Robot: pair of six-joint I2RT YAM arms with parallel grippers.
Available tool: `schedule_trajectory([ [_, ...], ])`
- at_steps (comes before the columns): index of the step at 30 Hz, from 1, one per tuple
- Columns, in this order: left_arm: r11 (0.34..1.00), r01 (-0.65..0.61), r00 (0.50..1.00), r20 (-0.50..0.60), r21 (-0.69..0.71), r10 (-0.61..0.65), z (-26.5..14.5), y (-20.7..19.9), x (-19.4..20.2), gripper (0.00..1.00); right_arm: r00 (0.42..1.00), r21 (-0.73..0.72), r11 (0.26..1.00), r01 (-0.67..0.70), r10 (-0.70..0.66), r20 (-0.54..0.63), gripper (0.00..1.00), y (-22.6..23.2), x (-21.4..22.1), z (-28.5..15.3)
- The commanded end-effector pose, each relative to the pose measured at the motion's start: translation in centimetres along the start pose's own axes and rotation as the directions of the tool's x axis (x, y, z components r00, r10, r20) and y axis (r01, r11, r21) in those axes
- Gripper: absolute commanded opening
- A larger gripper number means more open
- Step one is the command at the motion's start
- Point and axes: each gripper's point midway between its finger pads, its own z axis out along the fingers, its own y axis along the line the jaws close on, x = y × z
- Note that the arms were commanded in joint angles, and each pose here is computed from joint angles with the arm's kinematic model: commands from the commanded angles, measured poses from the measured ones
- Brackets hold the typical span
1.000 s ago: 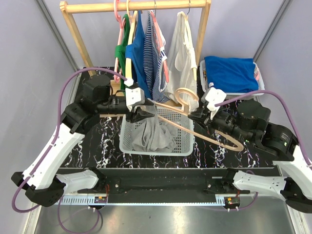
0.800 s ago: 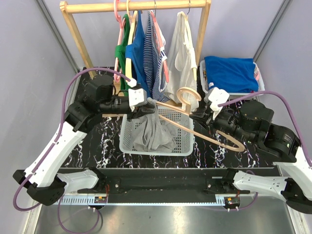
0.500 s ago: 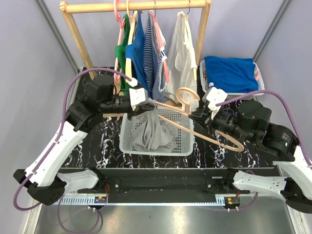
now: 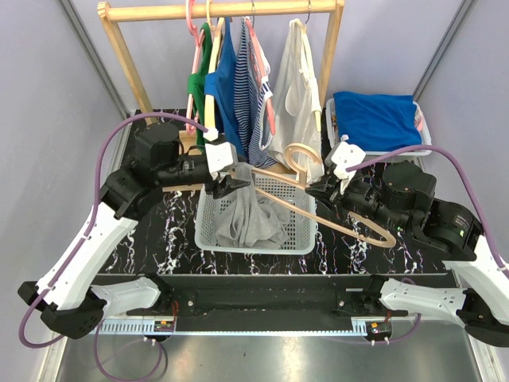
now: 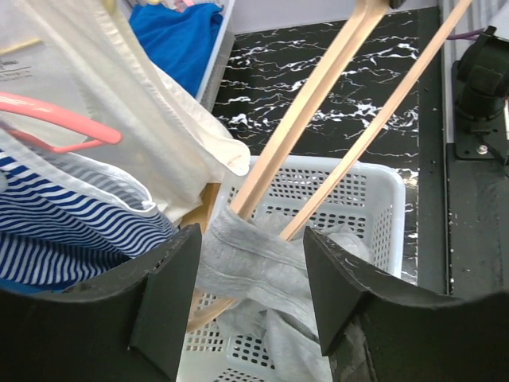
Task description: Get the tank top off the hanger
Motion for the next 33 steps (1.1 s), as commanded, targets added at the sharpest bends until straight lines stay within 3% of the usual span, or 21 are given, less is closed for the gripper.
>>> schedule_trajectory([
  [1,0.995,-0.071,0.996,0.054,-0.077,0.075,-0.7,1.5,-2.1,0.61,0.998,-0.005,1.0,-0.024,0.024,0.054,0.0,0.0,-1.5,-0.1],
  [11,0.996,-0.068,0.998,0.012,-0.05,0.069,-0.2,0.6,0.3,0.52,0.995,-0.022,0.999,-0.033,0.035,0.091,0.0,0.2,-2.6,-0.8],
  [26,0.992,-0.11,0.994,-0.023,-0.058,0.109,-0.3,0.9,1.3,0.12,0.995,-0.02,0.999,-0.038,0.039,0.087,0.0,0.2,-2.4,-1.1],
  [33,0.985,-0.139,0.99,-0.045,-0.104,0.135,-1.0,1.9,1.4,0.0,0.996,0.011,0.999,-0.046,0.045,0.078,0.0,-0.3,-1.9,-1.8],
])
